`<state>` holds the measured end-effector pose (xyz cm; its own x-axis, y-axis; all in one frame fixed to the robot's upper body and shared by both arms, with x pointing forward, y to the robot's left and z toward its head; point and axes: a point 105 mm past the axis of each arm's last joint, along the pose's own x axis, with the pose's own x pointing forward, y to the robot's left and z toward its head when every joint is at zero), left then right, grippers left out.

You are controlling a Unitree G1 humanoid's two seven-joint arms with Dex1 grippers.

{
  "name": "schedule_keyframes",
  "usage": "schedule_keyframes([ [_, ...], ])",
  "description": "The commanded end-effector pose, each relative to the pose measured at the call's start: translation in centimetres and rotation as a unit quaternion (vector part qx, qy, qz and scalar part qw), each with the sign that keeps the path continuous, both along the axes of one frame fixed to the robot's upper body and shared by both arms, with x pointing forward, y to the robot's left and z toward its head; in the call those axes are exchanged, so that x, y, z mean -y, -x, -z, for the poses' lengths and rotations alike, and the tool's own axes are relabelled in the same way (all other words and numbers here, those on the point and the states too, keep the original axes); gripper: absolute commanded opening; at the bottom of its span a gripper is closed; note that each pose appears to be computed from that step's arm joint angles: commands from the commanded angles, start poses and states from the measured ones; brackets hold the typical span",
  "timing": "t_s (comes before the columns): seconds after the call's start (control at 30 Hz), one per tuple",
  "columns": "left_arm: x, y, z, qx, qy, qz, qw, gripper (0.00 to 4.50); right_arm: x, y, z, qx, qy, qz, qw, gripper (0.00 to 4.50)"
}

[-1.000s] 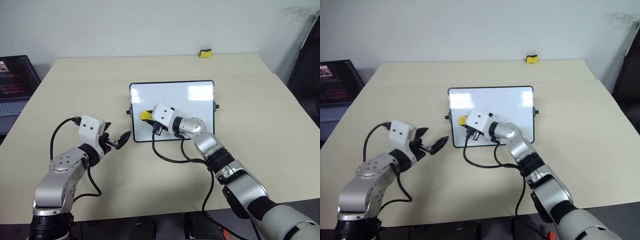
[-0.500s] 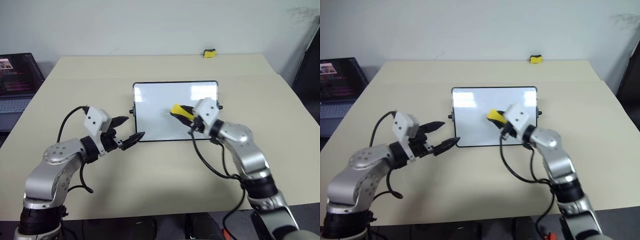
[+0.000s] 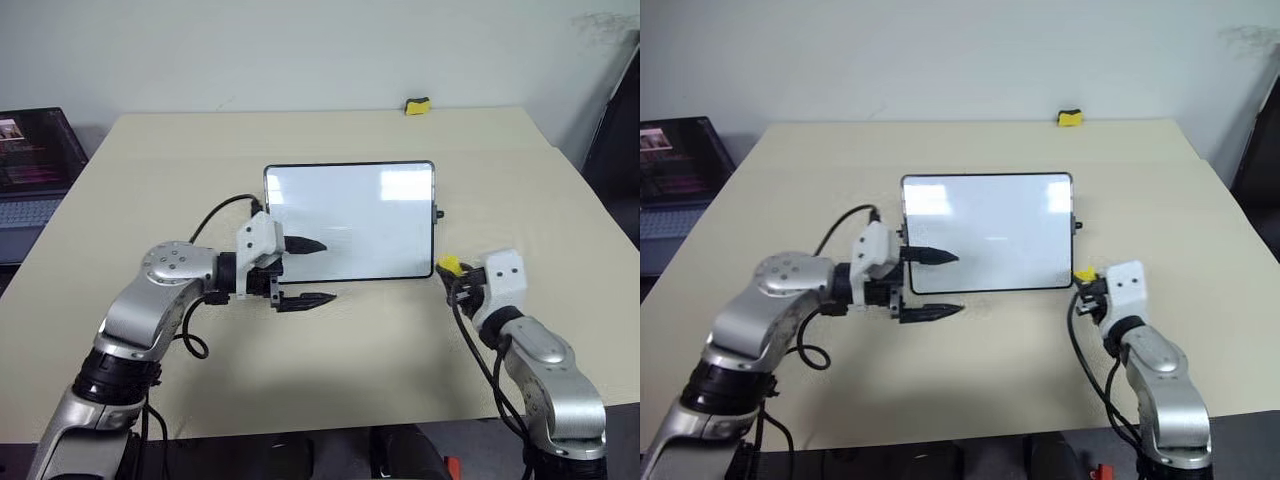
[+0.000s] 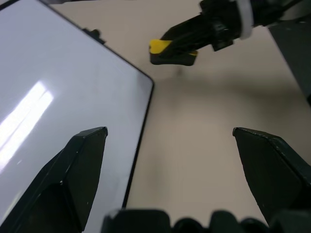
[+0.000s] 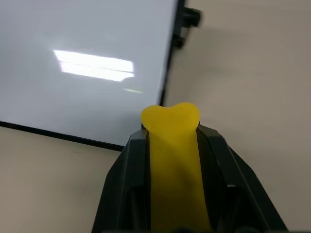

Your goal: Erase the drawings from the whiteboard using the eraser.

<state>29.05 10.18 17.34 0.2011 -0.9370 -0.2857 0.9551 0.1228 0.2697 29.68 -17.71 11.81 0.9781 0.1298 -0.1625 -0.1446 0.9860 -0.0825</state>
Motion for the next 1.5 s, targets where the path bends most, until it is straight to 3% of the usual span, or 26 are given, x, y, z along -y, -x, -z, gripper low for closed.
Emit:
schedule_keyframes([
  [0.03,2.1,0.6,-0.5,0.018,-0.004,0.077,0.997,4.50,1.6,0.2,0.1,0.002,-0.037,0.060,0.997,0.98],
  [0.4,5.7,1.5,0.2,0.006,-0.014,0.167,0.986,4.50,3.5,-0.7,1.5,-0.026,-0.069,0.106,0.992,0.98],
  [0.67,6.6,0.6,0.5,0.007,0.004,0.136,0.991,4.50,4.3,-1.1,1.4,-0.025,-0.061,0.102,0.993,0.98],
  [0.83,6.5,0.3,0.5,0.008,0.010,0.122,0.992,4.50,4.4,-1.4,1.2,-0.019,-0.065,0.099,0.993,2.52],
  [0.97,6.0,0.2,0.7,0.008,0.012,0.103,0.995,4.50,4.4,-1.5,1.3,-0.020,-0.066,0.096,0.993,4.02],
  [1.03,5.9,0.2,0.7,0.008,0.015,0.096,0.995,4.50,4.4,-1.6,1.2,-0.018,-0.066,0.095,0.993,4.47],
  [1.23,4.6,-0.9,-0.2,0.026,0.048,0.022,0.998,4.50,2.6,-2.2,-1.9,0.057,-0.067,0.055,0.995,4.47],
  [1.33,3.0,-2.0,-1.4,0.039,0.089,-0.061,0.993,4.50,0.4,-2.4,-3.0,0.081,-0.065,0.007,0.994,4.47],
  [1.43,0.5,-3.1,-2.3,0.048,0.136,-0.165,0.976,4.50,-1.6,-2.3,-3.5,0.096,-0.063,-0.024,0.993,4.47],
  [1.5,-2.6,-3.6,-2.9,0.060,0.171,-0.263,0.947,4.50,-2.7,-2.3,-3.7,0.108,-0.067,-0.042,0.991,4.47],
])
